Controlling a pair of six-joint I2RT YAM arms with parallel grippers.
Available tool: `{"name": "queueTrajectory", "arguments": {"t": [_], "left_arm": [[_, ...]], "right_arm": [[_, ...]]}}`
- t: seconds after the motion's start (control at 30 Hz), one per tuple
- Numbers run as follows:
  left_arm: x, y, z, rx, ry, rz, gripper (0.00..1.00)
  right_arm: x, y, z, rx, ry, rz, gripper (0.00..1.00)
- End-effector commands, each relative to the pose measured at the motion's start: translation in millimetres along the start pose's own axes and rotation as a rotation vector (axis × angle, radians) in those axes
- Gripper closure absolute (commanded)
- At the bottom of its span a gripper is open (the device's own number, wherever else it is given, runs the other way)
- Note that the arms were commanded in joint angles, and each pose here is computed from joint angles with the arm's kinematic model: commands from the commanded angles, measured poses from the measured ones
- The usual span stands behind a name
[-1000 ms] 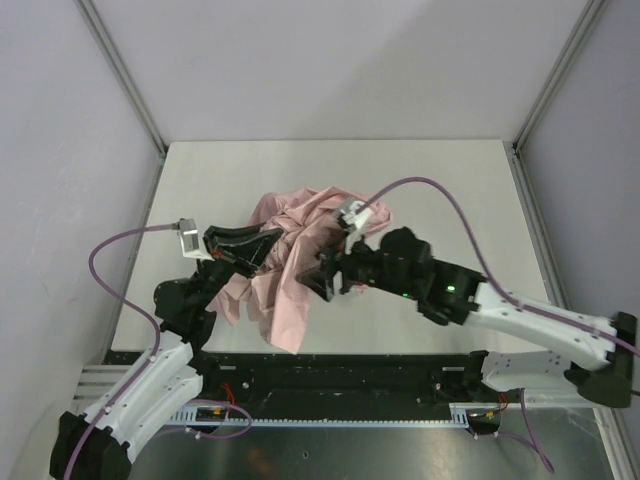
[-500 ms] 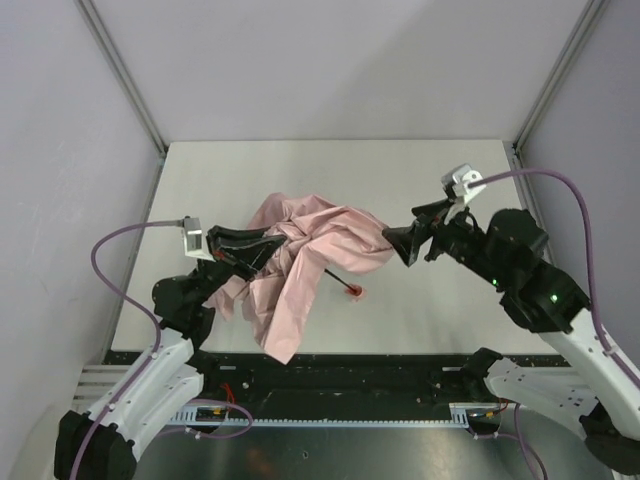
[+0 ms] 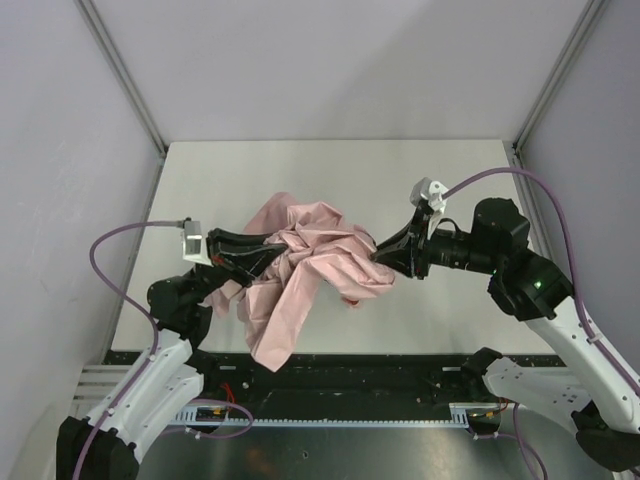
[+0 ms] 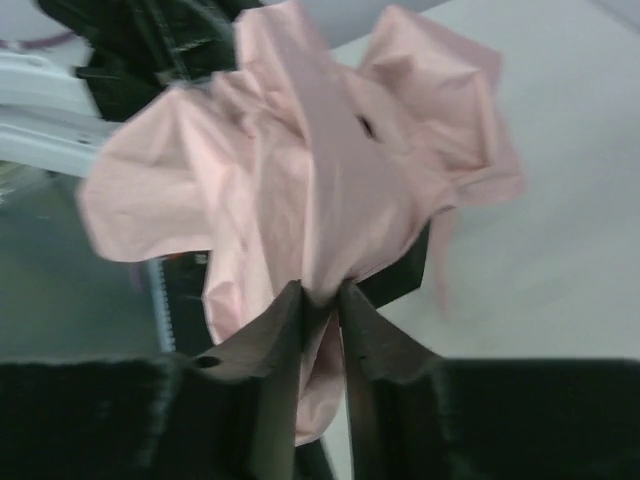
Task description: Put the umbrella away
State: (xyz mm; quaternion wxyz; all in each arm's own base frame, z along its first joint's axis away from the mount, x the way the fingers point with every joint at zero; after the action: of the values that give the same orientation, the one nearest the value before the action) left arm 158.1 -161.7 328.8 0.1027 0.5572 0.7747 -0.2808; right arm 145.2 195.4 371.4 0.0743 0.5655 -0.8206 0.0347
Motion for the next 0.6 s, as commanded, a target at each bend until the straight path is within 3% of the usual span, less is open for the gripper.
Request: {"name": "queueTrajectory", "arguments": {"t": [0.0,0.1,0.27,0.57], "left_arm": [[-11,-13,-45,-0.082,-0.175,0.007,1.00],[-12,-8,-51,-0.072,-0.226,-0.033,1.00],[-12,-6,-60,-0.068,-0.283,-0.065,1.00],[-4,-8,-70,-0.053,-0.395,-0.094,1.00]], "right_arm": [[-2,33,-14,-0.011,-0.065,-0.198,0.86],[-14,47,-17,-0.008,-0.070,-0.236,0.98],[-52,72,-21,-0.029,-0.089,-0.223,1.00],[-160,91,-21,-0.393,-0.173,-0.142,1.00]]}}
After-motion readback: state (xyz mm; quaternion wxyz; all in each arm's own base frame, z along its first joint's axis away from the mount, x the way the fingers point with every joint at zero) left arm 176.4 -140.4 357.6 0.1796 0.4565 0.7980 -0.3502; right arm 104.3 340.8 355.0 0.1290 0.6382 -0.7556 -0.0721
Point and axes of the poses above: each gripper's point midway between its finger pads, its own x axis back along the fingers, its own y axis along the line the jaws close on, z = x × y, the point moved 5 cm from there along x, back along the fingers, and after that the axes turned 7 degrees about x, right-handed, at the moved point
